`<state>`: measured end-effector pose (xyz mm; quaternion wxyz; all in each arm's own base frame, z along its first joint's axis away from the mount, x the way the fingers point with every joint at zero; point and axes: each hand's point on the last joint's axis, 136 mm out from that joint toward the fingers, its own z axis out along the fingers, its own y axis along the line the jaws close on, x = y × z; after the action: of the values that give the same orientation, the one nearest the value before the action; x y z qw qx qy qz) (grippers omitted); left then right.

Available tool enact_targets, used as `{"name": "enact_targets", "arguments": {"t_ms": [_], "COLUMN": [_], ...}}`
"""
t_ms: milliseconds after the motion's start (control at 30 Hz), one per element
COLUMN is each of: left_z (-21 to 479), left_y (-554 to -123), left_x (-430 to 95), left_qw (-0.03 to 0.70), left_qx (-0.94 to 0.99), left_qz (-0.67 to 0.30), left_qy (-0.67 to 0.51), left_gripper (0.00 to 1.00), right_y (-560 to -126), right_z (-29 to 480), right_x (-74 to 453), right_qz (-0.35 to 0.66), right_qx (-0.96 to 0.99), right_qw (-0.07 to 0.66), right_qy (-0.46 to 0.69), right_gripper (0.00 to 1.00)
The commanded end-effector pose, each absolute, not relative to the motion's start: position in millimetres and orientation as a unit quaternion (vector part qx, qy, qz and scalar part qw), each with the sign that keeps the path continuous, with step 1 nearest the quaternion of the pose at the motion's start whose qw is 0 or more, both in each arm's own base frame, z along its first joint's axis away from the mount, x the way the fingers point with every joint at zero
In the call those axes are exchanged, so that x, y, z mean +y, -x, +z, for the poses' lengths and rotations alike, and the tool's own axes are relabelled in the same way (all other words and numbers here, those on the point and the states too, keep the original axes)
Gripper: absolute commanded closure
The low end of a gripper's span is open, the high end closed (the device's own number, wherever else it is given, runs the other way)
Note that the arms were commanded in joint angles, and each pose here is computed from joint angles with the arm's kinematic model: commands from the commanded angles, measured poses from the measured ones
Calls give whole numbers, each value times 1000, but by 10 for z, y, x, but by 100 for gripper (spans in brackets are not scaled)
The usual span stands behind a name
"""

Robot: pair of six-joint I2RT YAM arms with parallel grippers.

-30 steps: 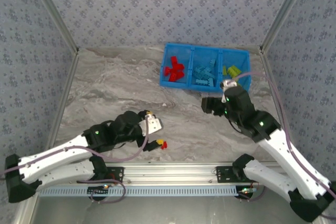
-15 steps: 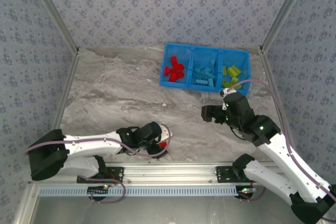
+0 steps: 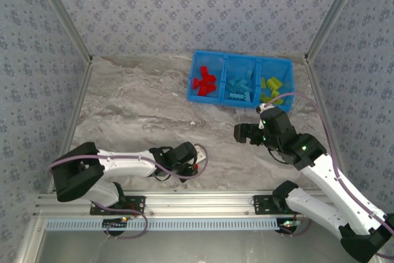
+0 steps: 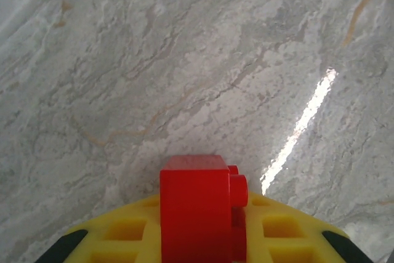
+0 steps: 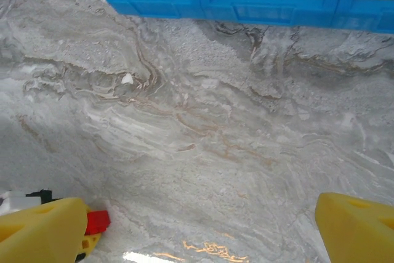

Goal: Sort the legos into containers by color

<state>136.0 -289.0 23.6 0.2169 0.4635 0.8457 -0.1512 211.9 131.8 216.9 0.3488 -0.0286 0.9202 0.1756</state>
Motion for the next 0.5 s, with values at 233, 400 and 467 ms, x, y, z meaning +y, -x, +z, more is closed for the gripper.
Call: {"name": "enact_targets", "arguments": {"t_ms": [233, 400, 467], "left_z": [1182, 1723, 1866], "left_y": [-2114, -3012, -3395], "left_x": [-3182, -3292, -3335], "left_qw": [347, 431, 453], "left_qx": [834, 828, 827], "left_qz": [-203, -176, -173], "left_qy": [-378, -313, -285], "left_gripper": [91, 91, 90], "right_y": [-1773, -1890, -1976], "right_z": [2383, 2558, 2622], "right_x": [1823, 1819, 1726], "right_qz": [306, 297, 271], "right_qx": [895, 884, 884], "right_qw": [301, 342, 367], "right_qy": [125, 118, 107], "right_gripper": [2, 2, 1]}}
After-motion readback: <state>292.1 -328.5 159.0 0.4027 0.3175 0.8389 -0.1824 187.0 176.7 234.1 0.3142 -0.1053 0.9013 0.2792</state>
